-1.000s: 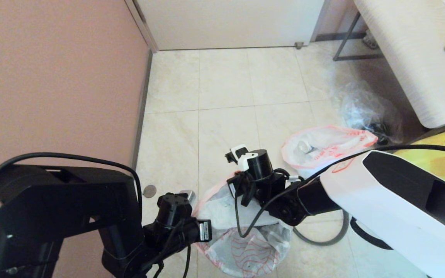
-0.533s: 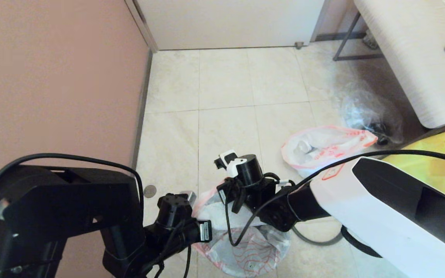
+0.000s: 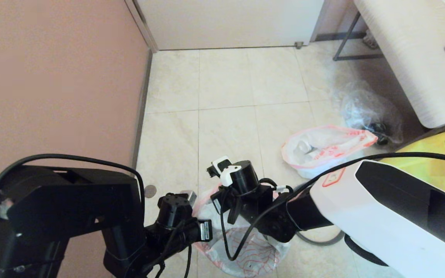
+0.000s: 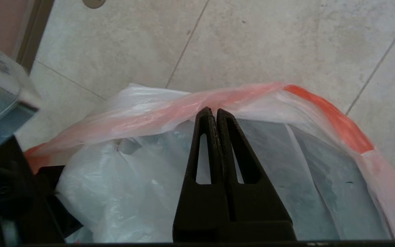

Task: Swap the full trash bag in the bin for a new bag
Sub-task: Put the new garbage bag on the trash can

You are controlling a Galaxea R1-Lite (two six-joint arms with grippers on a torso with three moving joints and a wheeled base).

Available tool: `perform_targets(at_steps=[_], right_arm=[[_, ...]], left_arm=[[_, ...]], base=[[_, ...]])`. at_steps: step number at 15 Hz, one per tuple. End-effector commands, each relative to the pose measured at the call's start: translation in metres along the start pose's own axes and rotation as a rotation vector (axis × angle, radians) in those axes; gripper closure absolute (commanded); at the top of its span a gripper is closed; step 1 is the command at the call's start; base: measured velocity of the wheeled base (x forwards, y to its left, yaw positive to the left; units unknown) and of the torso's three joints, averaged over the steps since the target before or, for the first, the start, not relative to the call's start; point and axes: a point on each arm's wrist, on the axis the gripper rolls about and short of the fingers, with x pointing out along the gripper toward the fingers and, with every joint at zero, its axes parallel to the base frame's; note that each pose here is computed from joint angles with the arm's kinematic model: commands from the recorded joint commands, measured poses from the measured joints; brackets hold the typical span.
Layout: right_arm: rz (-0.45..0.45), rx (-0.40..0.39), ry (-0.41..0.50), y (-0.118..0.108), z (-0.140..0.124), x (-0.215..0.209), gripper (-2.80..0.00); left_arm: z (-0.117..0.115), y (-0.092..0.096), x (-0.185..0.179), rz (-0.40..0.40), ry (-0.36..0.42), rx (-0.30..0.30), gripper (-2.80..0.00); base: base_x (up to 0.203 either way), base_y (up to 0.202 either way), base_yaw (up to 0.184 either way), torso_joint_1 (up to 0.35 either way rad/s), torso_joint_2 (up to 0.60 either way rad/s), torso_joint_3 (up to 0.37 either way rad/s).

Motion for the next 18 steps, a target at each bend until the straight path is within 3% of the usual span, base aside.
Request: perform_targets(at_steps=[1, 7, 13, 18], right_arm=[[0.003, -0.001, -0.006, 0.002, 0.001, 0.000, 0.00], [-0.066, 0.033, -0.009, -0.032, -0.001, 0.029, 0.00], [-0.198, 0.091, -0.030, -0.101, 0.007, 0.036, 0.00], [-0.190, 0.138, -0.068, -0.103, 0.037, -0.015, 0.00]], left_arm=[[0.000, -0.001, -0.002, -0.005, -0.009, -0.001, 0.00], [-0.007, 0.000, -0.008, -0.053, -0.102, 0.065, 0.00], [-0.005, 0.002, -0.006, -0.042, -0.116, 0.055, 0.00], [0.002, 0.006, -0.002, 0.002, -0.134, 0.047, 0.00]], base=[[0.000, 0.000, 0.000, 0.000, 0.00, 0.000], [0.000, 0.000, 0.000, 0.000, 0.00, 0.000], [0.000, 0.000, 0.000, 0.000, 0.00, 0.000], [0.000, 0.000, 0.000, 0.000, 0.00, 0.000]])
